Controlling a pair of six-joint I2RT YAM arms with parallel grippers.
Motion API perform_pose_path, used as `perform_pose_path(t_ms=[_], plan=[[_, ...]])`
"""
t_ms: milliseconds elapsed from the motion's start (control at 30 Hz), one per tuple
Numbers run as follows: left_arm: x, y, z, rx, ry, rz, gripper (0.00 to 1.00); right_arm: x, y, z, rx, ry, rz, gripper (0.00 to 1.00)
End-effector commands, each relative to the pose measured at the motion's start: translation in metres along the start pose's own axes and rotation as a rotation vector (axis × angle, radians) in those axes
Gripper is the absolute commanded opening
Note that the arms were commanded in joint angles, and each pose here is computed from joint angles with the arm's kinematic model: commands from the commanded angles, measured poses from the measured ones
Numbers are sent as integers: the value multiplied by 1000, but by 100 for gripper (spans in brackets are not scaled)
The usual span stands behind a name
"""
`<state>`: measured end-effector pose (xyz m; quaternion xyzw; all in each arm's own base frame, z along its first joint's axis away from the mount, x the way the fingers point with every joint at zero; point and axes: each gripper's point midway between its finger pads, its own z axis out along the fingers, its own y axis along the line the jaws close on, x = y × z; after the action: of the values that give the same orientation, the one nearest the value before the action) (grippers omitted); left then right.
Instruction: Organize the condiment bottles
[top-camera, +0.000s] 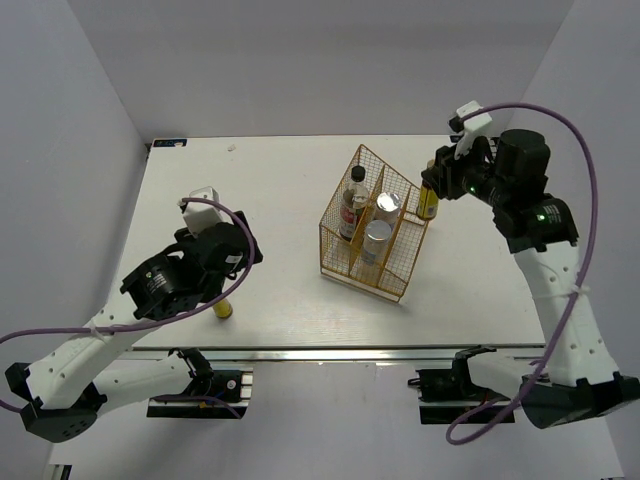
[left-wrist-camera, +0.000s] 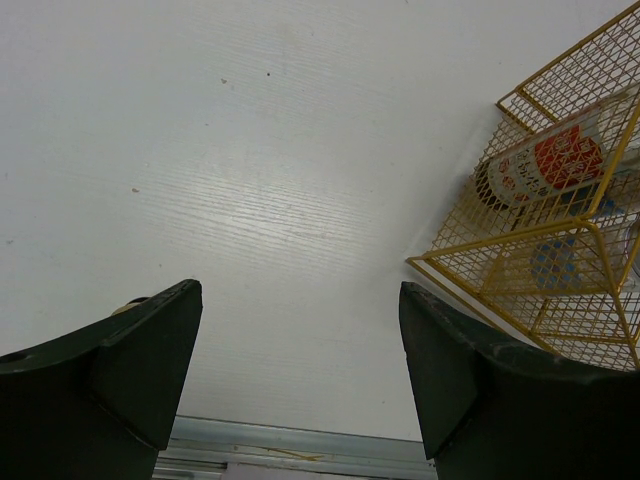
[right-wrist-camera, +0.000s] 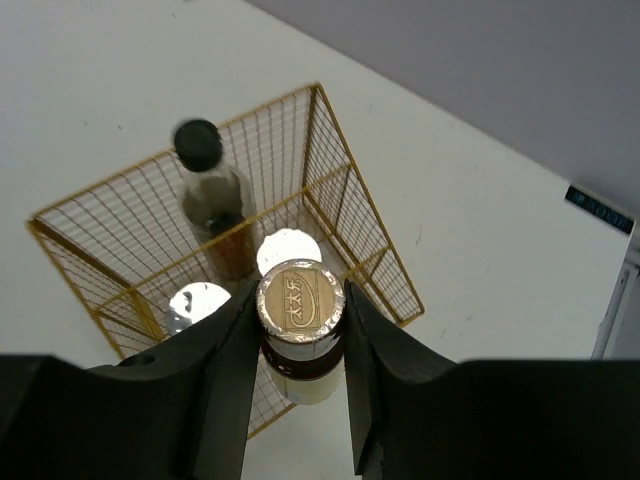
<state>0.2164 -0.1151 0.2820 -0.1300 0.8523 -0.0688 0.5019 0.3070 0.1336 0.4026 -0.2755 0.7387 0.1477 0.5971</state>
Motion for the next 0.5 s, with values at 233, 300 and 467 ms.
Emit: perform_pose_path(t_ms=[233, 300, 467], plan=[[-2, 2, -3, 12, -13, -27, 90, 44, -45, 44, 62, -19, 9, 0], [0, 2, -2, 14, -9, -24, 90, 50, -51, 51, 67, -13, 23, 0], [3, 2, -2, 16, -2, -27, 90, 66, -60, 71, 59, -11, 39, 0]])
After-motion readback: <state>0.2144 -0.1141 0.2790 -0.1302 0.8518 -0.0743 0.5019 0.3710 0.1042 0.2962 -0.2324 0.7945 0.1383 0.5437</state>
